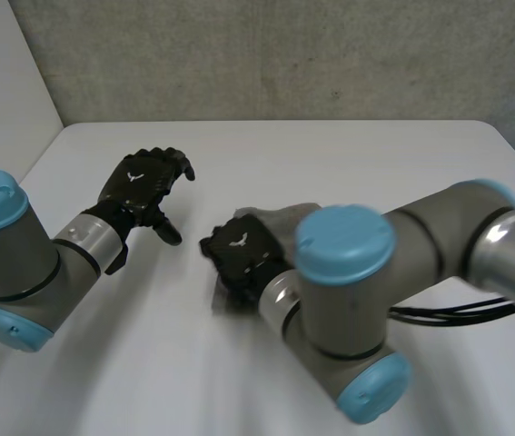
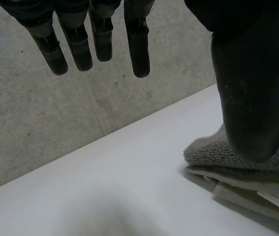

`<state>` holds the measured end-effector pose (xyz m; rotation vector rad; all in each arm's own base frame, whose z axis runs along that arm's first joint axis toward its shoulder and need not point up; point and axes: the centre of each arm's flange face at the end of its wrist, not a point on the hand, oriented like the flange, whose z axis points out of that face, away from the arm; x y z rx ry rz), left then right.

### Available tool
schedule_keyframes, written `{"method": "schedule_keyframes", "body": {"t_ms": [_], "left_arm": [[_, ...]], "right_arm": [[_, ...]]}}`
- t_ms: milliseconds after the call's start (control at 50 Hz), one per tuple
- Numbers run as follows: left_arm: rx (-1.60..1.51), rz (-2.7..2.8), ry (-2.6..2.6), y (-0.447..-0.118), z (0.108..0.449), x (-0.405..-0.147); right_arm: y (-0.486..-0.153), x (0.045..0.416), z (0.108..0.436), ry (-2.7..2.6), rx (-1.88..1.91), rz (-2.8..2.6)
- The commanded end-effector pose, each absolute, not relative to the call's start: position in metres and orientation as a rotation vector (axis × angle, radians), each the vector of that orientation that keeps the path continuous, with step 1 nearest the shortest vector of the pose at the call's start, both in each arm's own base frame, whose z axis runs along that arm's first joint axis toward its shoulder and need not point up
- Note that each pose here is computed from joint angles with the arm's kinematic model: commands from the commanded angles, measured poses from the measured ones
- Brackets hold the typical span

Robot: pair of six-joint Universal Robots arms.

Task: Fold the towel.

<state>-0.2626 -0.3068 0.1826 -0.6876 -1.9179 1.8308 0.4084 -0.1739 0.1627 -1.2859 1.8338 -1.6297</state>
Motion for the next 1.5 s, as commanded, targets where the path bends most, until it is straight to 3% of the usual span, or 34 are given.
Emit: {"method": "schedule_keyframes", "body": {"t_ms": [20,260,440,560,740,1100,1280,1500], "left_arm": [[-0.685,1.831,-1.921,-0.307,0.182,-0.262],[-0.701,1.828,-1.892,-0.305,0.184,-0.271],[-0.661,1.769,-1.805,-0.297,0.190,-0.296],[-0.593,1.622,-1.793,-0.289,0.174,-0.318],[-0.608,1.503,-1.856,-0.276,0.142,-0.327],[-0.730,1.514,-1.920,-0.269,0.121,-0.321],[-0.780,1.587,-1.888,-0.269,0.146,-0.320],[-0.747,1.736,-1.770,-0.266,0.237,-0.312]], "right_arm": [[-0.168,0.417,0.148,1.855,-1.310,-1.617],[-0.171,0.376,0.191,1.892,-1.225,-1.678],[-0.223,0.321,0.191,2.108,-1.046,-1.727],[-0.250,0.295,0.183,2.216,-0.749,-1.662],[-0.256,0.294,0.158,2.238,-0.561,-1.471],[-0.259,0.306,0.123,2.222,-0.604,-1.367],[-0.263,0.303,0.175,2.120,-0.574,-1.516],[-0.256,0.286,0.279,1.958,-0.472,-1.820]]}}
